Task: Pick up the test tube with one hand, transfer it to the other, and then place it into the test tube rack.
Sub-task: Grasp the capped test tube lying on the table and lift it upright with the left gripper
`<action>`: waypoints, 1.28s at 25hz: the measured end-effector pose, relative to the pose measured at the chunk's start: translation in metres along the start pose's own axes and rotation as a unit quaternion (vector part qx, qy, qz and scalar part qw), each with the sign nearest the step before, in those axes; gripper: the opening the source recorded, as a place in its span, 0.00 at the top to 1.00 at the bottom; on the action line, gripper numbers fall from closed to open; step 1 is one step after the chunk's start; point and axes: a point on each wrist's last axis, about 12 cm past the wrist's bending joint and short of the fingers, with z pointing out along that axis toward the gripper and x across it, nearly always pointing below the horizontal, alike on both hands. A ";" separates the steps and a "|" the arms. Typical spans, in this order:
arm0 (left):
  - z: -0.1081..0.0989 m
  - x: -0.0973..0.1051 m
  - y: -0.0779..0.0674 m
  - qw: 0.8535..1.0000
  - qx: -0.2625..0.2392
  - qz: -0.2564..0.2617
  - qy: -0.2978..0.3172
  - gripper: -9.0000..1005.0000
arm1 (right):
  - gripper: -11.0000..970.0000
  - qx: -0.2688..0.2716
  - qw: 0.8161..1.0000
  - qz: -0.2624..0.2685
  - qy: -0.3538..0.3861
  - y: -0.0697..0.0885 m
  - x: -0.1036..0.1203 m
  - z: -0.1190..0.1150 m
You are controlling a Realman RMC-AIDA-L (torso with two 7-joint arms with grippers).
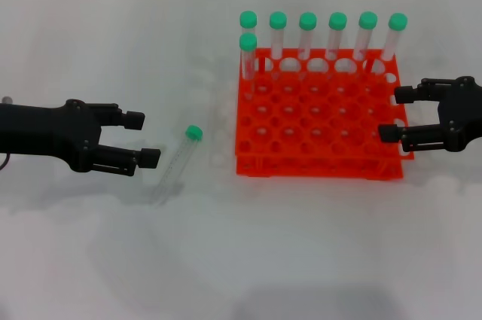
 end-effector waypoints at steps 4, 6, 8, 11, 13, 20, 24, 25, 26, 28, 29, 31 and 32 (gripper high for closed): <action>0.000 0.000 0.000 1.000 0.000 -0.001 -0.001 0.12 | 0.17 0.000 1.000 0.000 0.000 0.000 0.000 0.000; 0.000 0.000 0.000 1.000 -0.001 -0.003 -0.001 0.12 | 0.17 0.000 1.000 -0.001 0.000 0.000 0.000 0.000; -0.001 -0.001 0.000 1.000 -0.001 -0.005 -0.002 0.12 | 0.17 0.001 1.000 -0.001 -0.001 0.000 -0.001 0.000; -0.001 -0.002 0.001 1.000 -0.002 -0.007 -0.002 0.12 | 0.17 0.003 1.000 -0.001 -0.001 -0.001 -0.001 0.000; -0.001 -0.002 0.001 1.000 -0.002 -0.008 -0.001 0.12 | 0.17 0.004 1.000 -0.001 -0.001 -0.001 -0.001 0.001; -0.001 -0.007 0.005 1.000 -0.012 -0.024 0.013 0.12 | 0.17 0.014 1.000 0.002 -0.005 -0.002 0.000 0.003; 0.000 -0.016 0.013 0.996 -0.027 -0.054 0.060 0.12 | 0.17 0.019 1.000 0.003 -0.008 -0.002 0.000 0.005; 0.001 -0.018 0.015 0.995 -0.029 -0.059 0.069 0.12 | 0.17 0.019 1.000 0.004 -0.009 -0.002 0.000 0.006; 0.003 -0.021 0.017 0.994 -0.036 -0.068 0.082 0.12 | 0.17 0.019 1.000 0.004 -0.009 -0.002 0.000 0.007; 0.005 -0.025 0.021 0.990 -0.049 -0.083 0.100 0.12 | 0.17 0.019 1.000 0.005 -0.012 -0.002 0.000 0.008; 0.006 -0.026 0.023 0.989 -0.055 -0.090 0.107 0.12 | 0.17 0.018 1.000 0.005 -0.012 -0.001 0.000 0.008; 0.010 -0.030 0.027 0.984 -0.067 -0.106 0.125 0.12 | 0.17 0.017 1.000 0.005 -0.013 -0.001 0.000 0.009; 0.010 -0.030 0.027 0.984 -0.067 -0.106 0.125 0.12 | 0.17 0.017 1.000 0.005 -0.014 -0.001 0.000 0.009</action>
